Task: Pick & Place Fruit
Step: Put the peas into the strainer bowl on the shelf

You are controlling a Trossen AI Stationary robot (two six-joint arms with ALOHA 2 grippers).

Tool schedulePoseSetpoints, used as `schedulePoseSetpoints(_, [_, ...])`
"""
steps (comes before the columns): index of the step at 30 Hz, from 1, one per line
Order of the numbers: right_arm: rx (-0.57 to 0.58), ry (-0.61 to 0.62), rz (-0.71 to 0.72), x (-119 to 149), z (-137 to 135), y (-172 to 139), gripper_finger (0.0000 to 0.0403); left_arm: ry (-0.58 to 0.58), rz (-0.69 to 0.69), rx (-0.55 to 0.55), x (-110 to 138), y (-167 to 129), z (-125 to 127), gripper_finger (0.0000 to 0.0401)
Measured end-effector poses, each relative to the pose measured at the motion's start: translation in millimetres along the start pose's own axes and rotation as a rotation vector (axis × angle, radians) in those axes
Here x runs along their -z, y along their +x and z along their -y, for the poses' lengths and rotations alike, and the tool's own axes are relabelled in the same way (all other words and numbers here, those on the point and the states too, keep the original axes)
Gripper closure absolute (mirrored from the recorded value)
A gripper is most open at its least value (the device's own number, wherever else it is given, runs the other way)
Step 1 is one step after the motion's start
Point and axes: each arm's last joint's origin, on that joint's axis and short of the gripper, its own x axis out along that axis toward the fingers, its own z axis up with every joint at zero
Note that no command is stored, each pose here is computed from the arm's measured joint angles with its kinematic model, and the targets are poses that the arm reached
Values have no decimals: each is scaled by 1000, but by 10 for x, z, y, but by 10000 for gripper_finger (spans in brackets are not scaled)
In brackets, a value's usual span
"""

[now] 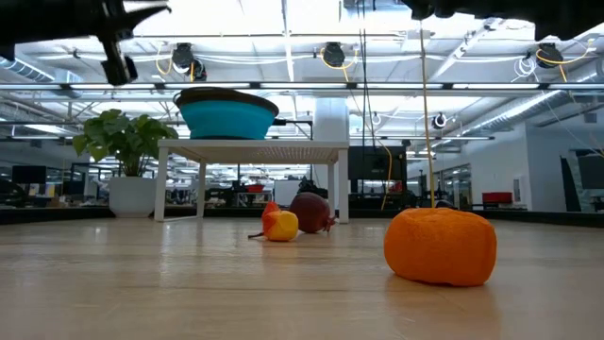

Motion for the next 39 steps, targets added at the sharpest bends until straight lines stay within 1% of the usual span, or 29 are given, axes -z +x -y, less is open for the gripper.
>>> schedulePoseSetpoints(3, [36, -91, -21, 8, 8, 1, 342, -11, 42, 48, -2, 47, 54, 380])
schedulePoseSetpoints(6, [66, -169, -32, -8, 25, 8, 342, -20, 73, 58, -3, 120, 103, 380])
schedulePoseSetpoints(11, [85, -305, -6, -158, 84, 83, 342, -26, 65, 30, -15, 324, 204, 380])
schedulePoseSetpoints(13, [80, -363, -18, -225, 110, 121, 342, -22, 61, 26, -38, 434, 273, 380])
schedulePoseSetpoints(16, [67, -441, -40, -328, 150, 190, 342, 12, 52, 22, -68, 608, 376, 380])
schedulePoseSetpoints(21, [49, -532, -100, -439, 200, 248, 342, 95, 31, 44, -125, 905, 552, 379])
schedulePoseSetpoints(27, [45, -617, -102, -500, 224, 266, 342, 182, 3, 67, -153, 1255, 689, 377])
schedulePoseSetpoints(29, [44, -647, -102, -503, 225, 265, 342, 200, -7, 70, -150, 1358, 708, 367])
schedulePoseSetpoints(31, [41, -665, -106, -497, 223, 267, 342, 208, -12, 67, -143, 1451, 717, 350])
schedulePoseSetpoints(36, [38, -717, -103, -500, 223, 266, 342, 211, -6, 46, -166, 1657, 698, 283])
schedulePoseSetpoints(39, [35, -752, -104, -500, 222, 266, 342, 173, -3, 27, -186, 1767, 647, 238])
